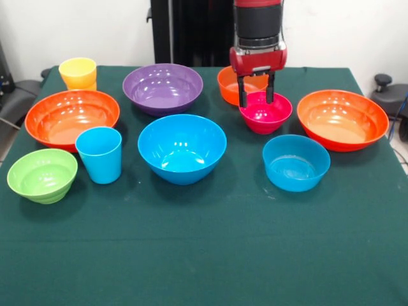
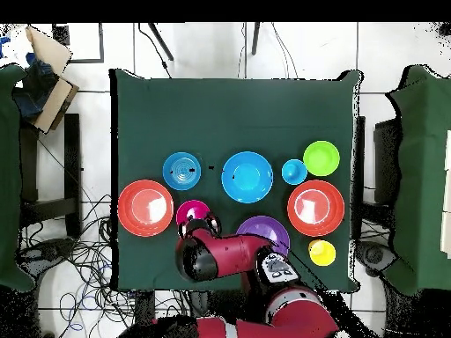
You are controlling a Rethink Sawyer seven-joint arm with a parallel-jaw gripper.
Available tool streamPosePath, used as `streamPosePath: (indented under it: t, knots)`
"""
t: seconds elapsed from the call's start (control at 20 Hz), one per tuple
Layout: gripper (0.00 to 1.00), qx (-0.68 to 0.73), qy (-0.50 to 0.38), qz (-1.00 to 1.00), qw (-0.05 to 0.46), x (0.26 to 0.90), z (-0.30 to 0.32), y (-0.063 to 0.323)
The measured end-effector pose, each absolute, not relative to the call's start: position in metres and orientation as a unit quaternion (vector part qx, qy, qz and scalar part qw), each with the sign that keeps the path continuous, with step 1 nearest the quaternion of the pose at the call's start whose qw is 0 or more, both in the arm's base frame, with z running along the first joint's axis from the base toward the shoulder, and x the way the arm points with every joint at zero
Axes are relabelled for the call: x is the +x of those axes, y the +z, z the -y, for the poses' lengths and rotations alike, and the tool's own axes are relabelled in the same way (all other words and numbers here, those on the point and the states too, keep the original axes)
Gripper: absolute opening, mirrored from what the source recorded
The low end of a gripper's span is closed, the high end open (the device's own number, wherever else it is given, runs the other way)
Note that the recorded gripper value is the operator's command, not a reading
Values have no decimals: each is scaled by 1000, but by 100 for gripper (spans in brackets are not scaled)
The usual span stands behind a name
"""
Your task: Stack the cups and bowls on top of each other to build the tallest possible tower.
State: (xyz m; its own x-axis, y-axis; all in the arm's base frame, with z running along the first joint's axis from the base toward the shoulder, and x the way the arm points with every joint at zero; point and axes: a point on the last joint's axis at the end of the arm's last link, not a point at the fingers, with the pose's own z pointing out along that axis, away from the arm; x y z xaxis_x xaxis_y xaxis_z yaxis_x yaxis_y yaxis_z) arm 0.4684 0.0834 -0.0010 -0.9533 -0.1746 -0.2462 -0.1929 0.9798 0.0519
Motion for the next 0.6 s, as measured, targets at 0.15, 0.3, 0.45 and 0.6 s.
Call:
streamPosePath:
  t: [0.15, 0.3, 0.45, 0.6]
  knots:
    - [100, -92, 40, -988, 115, 466, -84, -9]
    - [100, -89, 43, -989, 110, 465, -83, -16]
    - [100, -84, 45, -990, 103, 462, -79, -24]
    - [100, -80, 47, -991, 99, 460, -75, -30]
